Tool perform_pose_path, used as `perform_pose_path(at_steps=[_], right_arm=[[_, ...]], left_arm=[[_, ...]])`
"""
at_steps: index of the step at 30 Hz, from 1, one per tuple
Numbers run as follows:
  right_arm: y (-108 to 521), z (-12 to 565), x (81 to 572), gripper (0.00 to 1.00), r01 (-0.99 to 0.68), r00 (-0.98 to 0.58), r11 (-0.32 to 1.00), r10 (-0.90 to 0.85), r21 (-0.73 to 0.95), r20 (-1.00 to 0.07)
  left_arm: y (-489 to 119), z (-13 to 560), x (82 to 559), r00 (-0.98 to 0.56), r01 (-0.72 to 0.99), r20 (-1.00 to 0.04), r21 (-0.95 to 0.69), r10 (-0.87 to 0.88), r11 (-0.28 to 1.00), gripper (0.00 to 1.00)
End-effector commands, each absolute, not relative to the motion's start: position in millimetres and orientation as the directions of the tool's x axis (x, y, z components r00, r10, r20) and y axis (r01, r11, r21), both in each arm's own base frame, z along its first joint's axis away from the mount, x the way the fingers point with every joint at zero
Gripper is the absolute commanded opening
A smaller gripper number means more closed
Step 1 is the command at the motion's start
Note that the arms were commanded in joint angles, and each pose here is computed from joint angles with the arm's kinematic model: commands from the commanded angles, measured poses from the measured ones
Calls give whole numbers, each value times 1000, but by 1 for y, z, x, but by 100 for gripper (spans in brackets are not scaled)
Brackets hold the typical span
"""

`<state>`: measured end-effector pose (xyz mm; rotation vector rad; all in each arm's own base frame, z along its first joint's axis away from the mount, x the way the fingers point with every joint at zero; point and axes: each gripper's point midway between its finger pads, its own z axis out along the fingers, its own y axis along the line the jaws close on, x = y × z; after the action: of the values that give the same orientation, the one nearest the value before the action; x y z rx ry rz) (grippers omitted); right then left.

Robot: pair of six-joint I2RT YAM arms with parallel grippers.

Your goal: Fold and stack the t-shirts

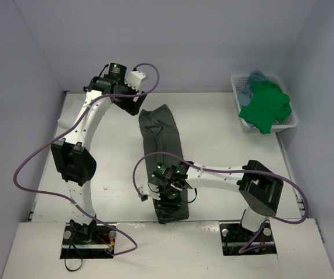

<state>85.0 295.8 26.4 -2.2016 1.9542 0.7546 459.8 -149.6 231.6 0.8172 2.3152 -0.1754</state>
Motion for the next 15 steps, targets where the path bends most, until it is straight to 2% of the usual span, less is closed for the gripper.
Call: perform_pose_path(at_steps=[1, 4, 10, 15], right_arm=[[303, 58, 85, 37, -960, 88, -209, -860, 189, -503], [306, 72, 88, 43, -966, 96, -208, -842, 154, -532], [302, 79, 88, 48, -970, 107, -207, -832, 125, -545], [290, 62, 78, 49, -973, 143, -210, -870, 93, -472]], left_arm=[[-145, 278, 461, -514, 574, -721, 114, 465, 811, 77], [-137, 286, 458, -509, 561, -730, 122, 457, 819, 77], [-106, 309, 441, -518, 508, -762, 90, 388, 856, 76], [-87, 311, 404, -538, 488, -760, 73, 365, 870, 77]])
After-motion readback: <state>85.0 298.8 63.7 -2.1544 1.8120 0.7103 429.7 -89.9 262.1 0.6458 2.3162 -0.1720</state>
